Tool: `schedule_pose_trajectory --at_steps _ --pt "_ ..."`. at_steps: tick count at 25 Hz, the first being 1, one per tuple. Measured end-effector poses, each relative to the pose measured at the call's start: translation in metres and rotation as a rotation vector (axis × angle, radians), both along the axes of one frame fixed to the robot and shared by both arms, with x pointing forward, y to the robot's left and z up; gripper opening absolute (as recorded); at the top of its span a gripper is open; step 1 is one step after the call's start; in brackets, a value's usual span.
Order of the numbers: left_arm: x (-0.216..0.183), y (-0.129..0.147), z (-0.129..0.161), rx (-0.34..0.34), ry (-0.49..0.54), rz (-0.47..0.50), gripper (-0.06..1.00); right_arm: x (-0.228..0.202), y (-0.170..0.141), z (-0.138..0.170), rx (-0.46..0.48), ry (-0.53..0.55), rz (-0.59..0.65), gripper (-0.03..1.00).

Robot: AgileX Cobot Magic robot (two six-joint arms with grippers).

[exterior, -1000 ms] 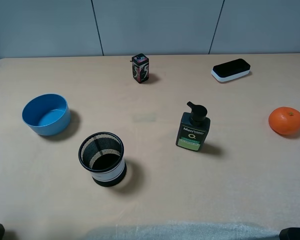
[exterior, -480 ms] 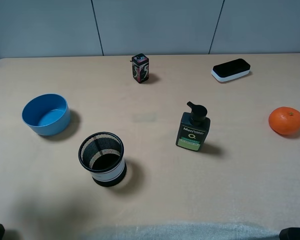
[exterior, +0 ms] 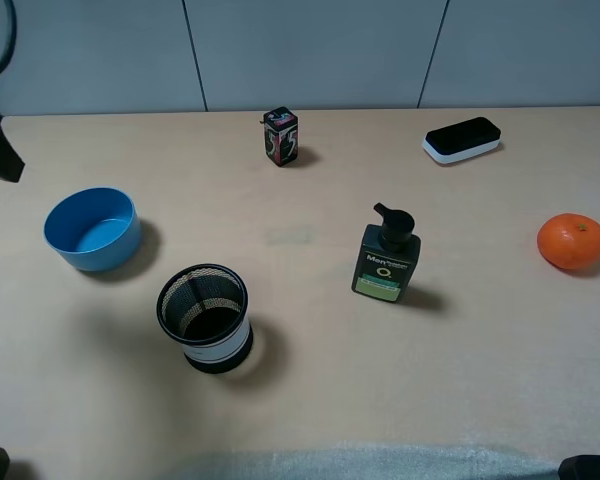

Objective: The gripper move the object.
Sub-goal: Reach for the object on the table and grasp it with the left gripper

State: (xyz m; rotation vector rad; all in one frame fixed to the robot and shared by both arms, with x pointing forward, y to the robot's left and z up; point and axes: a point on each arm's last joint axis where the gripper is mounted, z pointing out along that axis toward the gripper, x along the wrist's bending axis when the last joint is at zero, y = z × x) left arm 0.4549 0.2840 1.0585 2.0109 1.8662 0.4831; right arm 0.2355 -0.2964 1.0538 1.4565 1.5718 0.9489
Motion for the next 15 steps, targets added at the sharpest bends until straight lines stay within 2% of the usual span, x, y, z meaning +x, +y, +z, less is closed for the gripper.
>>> schedule_pose_trajectory --at_steps 8,15 --pt "0.058 -0.006 -0.031 0.000 0.087 0.001 0.77 0.000 0.000 0.000 0.000 0.000 0.000 0.64" --pt "0.082 -0.022 -0.071 -0.001 0.163 -0.037 0.77 0.000 0.000 0.000 0.000 0.000 0.000 0.64"
